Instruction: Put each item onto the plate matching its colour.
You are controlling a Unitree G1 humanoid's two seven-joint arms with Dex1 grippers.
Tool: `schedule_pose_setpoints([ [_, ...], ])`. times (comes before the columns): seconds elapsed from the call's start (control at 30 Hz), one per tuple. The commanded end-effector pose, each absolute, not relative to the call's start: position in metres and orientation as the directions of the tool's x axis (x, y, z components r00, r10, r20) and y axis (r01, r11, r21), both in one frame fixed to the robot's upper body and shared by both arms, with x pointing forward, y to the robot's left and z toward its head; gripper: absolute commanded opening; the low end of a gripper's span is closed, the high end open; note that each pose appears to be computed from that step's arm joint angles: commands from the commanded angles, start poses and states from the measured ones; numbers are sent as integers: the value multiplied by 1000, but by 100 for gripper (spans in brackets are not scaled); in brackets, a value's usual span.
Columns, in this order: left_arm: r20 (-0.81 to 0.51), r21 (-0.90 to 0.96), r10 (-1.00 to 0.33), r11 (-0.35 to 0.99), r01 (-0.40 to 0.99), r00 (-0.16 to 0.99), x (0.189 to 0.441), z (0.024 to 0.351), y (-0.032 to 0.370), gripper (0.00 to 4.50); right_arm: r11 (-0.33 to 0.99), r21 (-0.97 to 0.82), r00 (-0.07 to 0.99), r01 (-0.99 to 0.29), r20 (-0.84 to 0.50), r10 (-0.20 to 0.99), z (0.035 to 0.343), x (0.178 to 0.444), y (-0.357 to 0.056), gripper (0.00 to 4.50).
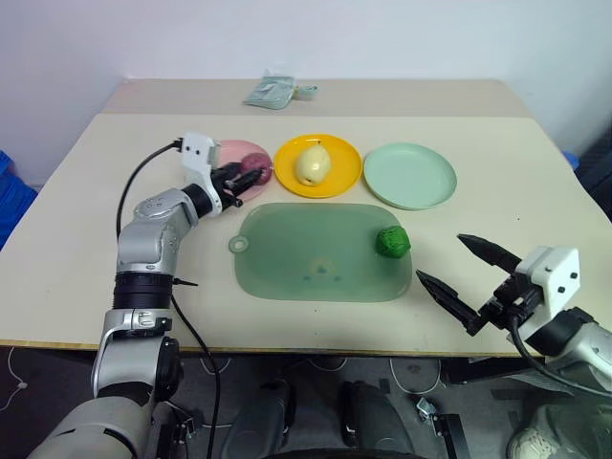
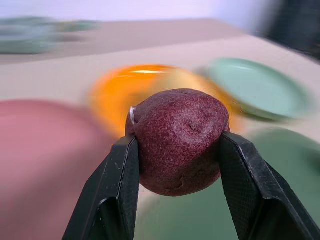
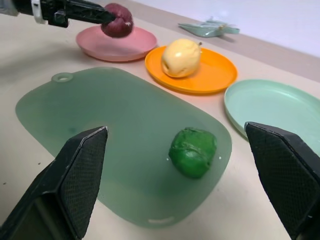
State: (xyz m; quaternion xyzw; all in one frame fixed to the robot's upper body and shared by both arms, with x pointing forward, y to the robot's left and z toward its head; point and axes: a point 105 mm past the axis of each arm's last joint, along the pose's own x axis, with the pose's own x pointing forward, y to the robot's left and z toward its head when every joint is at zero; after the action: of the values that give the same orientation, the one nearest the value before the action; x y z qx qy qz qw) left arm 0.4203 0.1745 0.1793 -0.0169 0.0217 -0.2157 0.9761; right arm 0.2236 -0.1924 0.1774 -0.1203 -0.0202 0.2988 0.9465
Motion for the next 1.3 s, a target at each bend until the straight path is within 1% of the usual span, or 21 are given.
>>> schedule_pose_setpoints([
  [0.03, -15, -6, -260, 966, 260, 966, 429, 185, 192, 196, 774, -260, 805, -577, -19, 593, 183, 226, -190, 450],
  [0.13, -46, 59, -120, 991, 123, 992, 438, 173, 202, 196, 768, -262, 798, -585, -18, 602, 183, 229, -188, 450],
  [0.23, -56, 91, -56, 994, 61, 997, 444, 164, 205, 196, 764, -265, 794, -588, -12, 607, 185, 233, -186, 450],
  [0.3, -55, 110, -45, 993, 51, 997, 446, 161, 206, 276, 763, -267, 793, -589, -10, 609, 186, 234, -185, 450],
  [0.37, -45, 112, -75, 991, 79, 996, 446, 162, 201, 355, 765, -273, 797, -583, -9, 604, 187, 236, -185, 450],
  [0.4, -35, 115, -97, 988, 100, 995, 446, 164, 198, 415, 765, -275, 798, -582, -9, 603, 187, 237, -185, 450],
  [0.43, -10, 107, -129, 986, 129, 992, 445, 168, 194, 446, 767, -276, 799, -580, -9, 601, 188, 237, -185, 450],
  [0.53, 94, 88, -250, 966, 242, 964, 435, 188, 182, 446, 774, -270, 806, -573, -10, 592, 189, 239, -185, 450],
  [0.6, 152, 78, -381, 925, 373, 912, 419, 201, 173, 446, 774, -251, 802, -582, -15, 598, 188, 240, -182, 450],
  [0.67, 177, 78, -513, 858, 508, 840, 399, 208, 164, 446, 775, -235, 801, -586, -29, 597, 185, 242, -180, 450],
  [0.73, 160, 94, -636, 771, 630, 755, 378, 208, 155, 446, 780, -220, 806, -586, -51, 590, 179, 247, -178, 450],
  [0.77, 145, 101, -674, 738, 667, 724, 370, 207, 152, 446, 781, -213, 805, -587, -58, 590, 177, 249, -177, 450],
  [0.83, 58, 86, -787, 616, 783, 614, 347, 202, 146, 446, 777, -199, 799, -597, -66, 597, 172, 253, -173, 450],
  [0.87, 24, 79, -822, 569, 819, 569, 339, 200, 144, 446, 776, -194, 797, -600, -68, 600, 170, 255, -172, 450],
  [0.9, 2, 73, -842, 538, 840, 539, 333, 198, 143, 446, 775, -191, 796, -602, -69, 601, 169, 257, -172, 450],
  [1.0, -70, 105, -922, 372, 922, 380, 302, 204, 145, 446, 773, -176, 793, -609, -101, 601, 155, 269, -170, 450],
  [1.07, -122, 129, -944, 292, 948, 307, 289, 204, 146, 446, 782, -170, 800, -599, -126, 586, 146, 278, -172, 450],
  [1.2, -184, 147, -960, 187, 971, 213, 274, 205, 146, 446, 797, -161, 812, -583, -162, 561, 133, 294, -175, 450],
  [1.3, -215, 167, -960, 143, 975, 178, 269, 204, 145, 446, 807, -158, 820, -570, -179, 544, 126, 303, -178, 450],
])
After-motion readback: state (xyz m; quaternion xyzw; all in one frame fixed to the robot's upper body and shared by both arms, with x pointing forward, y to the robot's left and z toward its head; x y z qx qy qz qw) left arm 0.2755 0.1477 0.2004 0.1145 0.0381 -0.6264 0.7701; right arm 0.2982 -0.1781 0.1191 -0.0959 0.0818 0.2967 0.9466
